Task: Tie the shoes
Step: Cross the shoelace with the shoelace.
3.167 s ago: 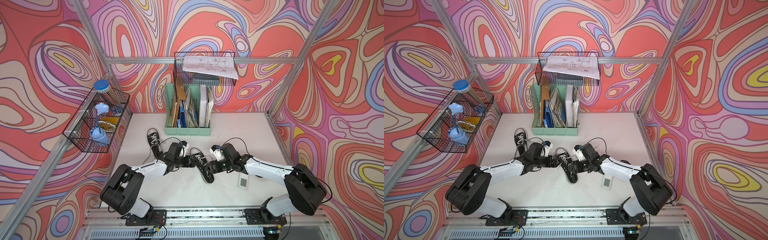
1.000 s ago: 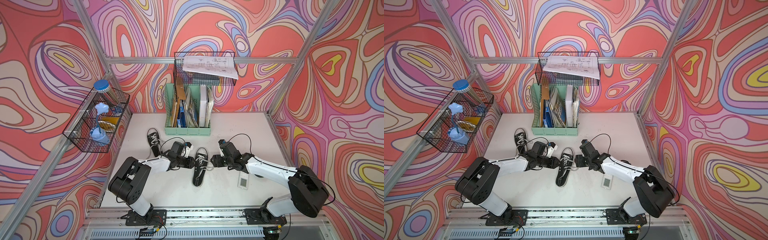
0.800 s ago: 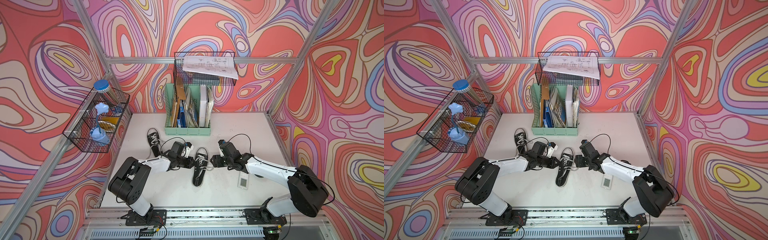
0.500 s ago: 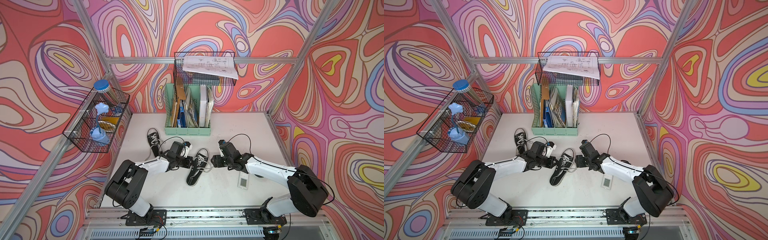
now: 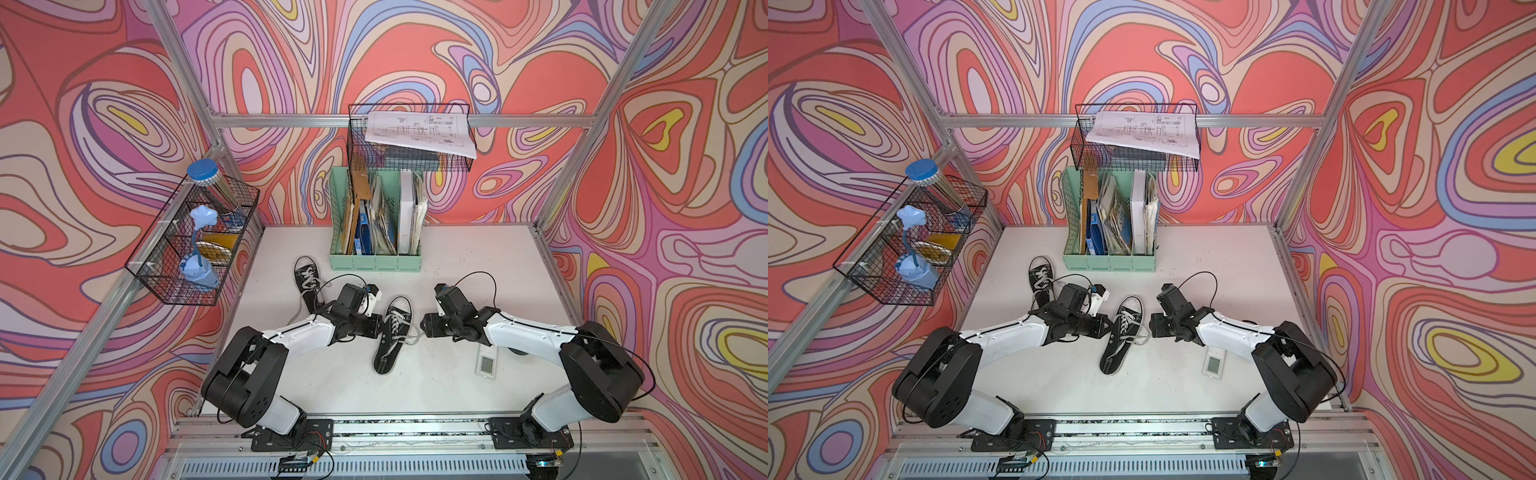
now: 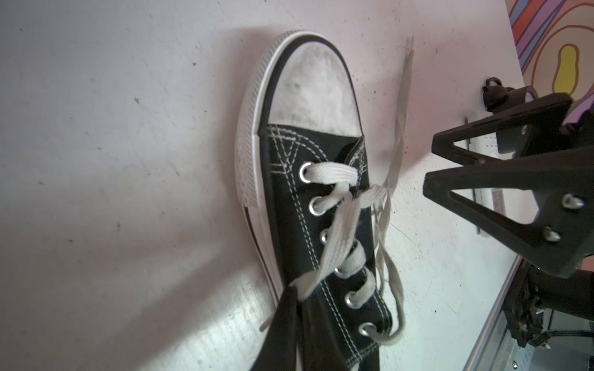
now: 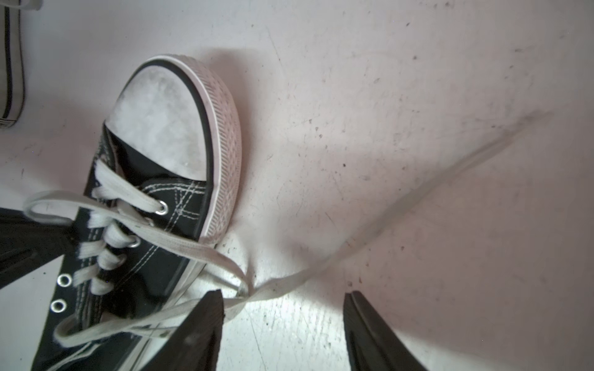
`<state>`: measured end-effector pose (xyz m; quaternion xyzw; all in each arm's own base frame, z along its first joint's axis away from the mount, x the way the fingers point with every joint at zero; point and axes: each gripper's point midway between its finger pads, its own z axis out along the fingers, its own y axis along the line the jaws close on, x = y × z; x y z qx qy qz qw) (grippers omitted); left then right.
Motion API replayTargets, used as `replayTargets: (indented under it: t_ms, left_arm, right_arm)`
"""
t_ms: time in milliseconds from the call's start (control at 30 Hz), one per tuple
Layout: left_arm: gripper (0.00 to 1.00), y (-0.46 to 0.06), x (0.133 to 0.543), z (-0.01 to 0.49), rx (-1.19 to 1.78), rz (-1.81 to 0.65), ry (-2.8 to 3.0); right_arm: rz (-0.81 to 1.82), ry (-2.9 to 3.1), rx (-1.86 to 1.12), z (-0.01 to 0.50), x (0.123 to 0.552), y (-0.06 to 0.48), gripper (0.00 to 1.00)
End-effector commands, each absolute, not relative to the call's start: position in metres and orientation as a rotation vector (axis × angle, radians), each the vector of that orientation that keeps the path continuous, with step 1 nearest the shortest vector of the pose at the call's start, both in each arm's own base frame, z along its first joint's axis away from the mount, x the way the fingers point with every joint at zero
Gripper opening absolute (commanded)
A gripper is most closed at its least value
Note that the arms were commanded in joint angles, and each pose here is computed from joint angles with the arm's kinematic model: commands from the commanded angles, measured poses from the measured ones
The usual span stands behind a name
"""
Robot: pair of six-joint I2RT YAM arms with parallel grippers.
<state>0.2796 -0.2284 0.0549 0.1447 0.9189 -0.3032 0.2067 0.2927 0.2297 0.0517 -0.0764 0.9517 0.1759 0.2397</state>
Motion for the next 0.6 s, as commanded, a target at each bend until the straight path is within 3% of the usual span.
replayTargets:
  t_ms: [0, 233, 400, 567]
  left_arm:
    - [0.13, -0.233, 0.264, 0.052, 0.393, -0.940, 2.595]
    - [0.16, -0.241, 0.247, 0.051, 0.326, -1.115, 2.582]
    - [0.09, -0.232, 0.250, 0.056, 0.315, -1.030, 2.565]
    - [0.08, -0.220, 0.257, 0.055, 0.336, -0.891, 2.575]
  right_arm:
    - [0.535, 2.596, -0.215, 0.051, 0.297, 0.239, 0.60]
    - [0.594, 2.593, -0.291, 0.053, 0.309, 0.261, 0.55]
    - [0.609, 2.597, -0.326, 0.052, 0.315, 0.270, 0.53]
    - [0.612, 2.599, -0.340, 0.053, 0.316, 0.272, 0.53]
